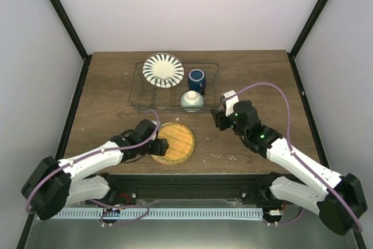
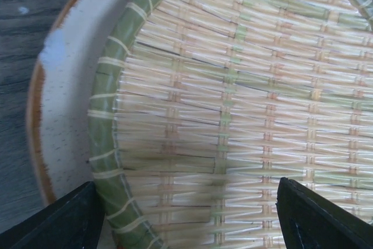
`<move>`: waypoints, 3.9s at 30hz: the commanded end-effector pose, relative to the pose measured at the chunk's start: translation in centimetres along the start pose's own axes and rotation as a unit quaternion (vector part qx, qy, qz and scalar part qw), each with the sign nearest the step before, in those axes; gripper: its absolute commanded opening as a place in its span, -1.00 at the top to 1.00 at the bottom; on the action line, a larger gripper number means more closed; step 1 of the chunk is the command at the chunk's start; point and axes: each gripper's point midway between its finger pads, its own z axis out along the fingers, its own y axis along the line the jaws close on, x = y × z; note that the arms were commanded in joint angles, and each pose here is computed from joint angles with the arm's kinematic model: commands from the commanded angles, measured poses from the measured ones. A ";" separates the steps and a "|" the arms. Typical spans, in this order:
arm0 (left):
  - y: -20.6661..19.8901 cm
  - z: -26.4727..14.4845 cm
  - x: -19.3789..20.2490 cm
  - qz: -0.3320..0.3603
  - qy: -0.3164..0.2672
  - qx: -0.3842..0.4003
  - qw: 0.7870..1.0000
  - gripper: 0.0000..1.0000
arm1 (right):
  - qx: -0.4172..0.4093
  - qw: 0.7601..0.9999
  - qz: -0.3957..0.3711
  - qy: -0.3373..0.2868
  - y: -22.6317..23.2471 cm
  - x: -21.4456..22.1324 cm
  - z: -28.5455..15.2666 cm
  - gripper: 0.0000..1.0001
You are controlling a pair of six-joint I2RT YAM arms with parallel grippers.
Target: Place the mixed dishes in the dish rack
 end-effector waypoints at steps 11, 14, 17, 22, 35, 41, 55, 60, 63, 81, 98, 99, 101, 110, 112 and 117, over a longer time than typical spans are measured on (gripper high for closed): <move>-0.8 3.5 2.5 -0.010 0.031 0.023 0.999 -0.17 | 0.004 0.999 0.012 0.035 0.3 2.1 0.1 -0.19; -0.8 3.5 2.6 -0.014 0.028 0.025 0.999 0.26 | 0.004 0.999 0.010 0.041 0.3 2.5 0.2 -0.19; -0.6 3.3 2.6 -0.016 0.025 0.021 0.999 0.51 | 0.003 0.999 0.010 0.042 0.4 2.6 0.3 -0.19; -0.8 2.7 2.4 -0.021 0.014 0.028 0.999 0.74 | 0.000 0.999 0.011 0.049 0.5 3.1 0.3 -0.19; -2.4 -0.7 0.4 -0.036 -0.050 0.084 0.995 1.00 | -0.050 0.980 0.129 0.146 3.0 5.9 0.8 -0.35; -2.6 -2.4 -0.9 -0.037 -0.091 0.093 0.991 1.00 | -0.069 0.961 0.178 0.199 4.0 8.8 0.7 -0.41; -3.3 -3.5 -1.9 -0.027 -0.132 0.122 0.983 1.00 | -0.182 0.943 0.195 0.197 7.1 12.6 0.7 -0.50; -3.3 -3.5 -1.9 -0.025 -0.132 0.121 0.983 1.00 | -0.210 0.943 0.184 0.180 7.6 13.8 0.9 -0.52; -3.2 -3.3 -1.8 -0.025 -0.130 0.118 0.984 1.00 | -0.233 0.941 0.181 0.168 8.1 14.2 0.9 -0.51; -2.9 -2.5 -1.4 -0.027 -0.121 0.112 0.986 1.00 | -0.322 0.909 0.195 0.179 10.7 16.3 0.7 -0.29; -2.7 -2.0 -0.9 -0.028 -0.114 0.110 0.987 1.00 | -0.332 0.899 0.198 0.207 11.3 16.7 1.2 0.15; -2.7 -1.9 -0.8 -0.029 -0.114 0.110 0.987 1.00 | -0.333 0.898 0.198 0.207 11.4 16.7 1.2 0.15; -2.6 -1.9 -0.8 -0.029 -0.114 0.110 0.987 1.00 | -0.337 0.897 0.198 0.207 11.6 16.5 1.4 0.22; -2.7 -1.9 -0.8 -0.029 -0.113 0.112 0.987 1.00 | -0.329 0.902 0.187 0.207 11.7 16.0 1.4 0.83; -2.7 -1.9 -0.8 -0.030 -0.112 0.110 0.987 1.00 | -0.312 0.910 0.178 0.208 11.2 15.8 1.5 0.96; -3.0 -3.2 -1.8 -0.035 -0.124 0.110 0.986 0.81 | -0.257 0.933 0.151 0.201 9.5 14.6 1.2 0.99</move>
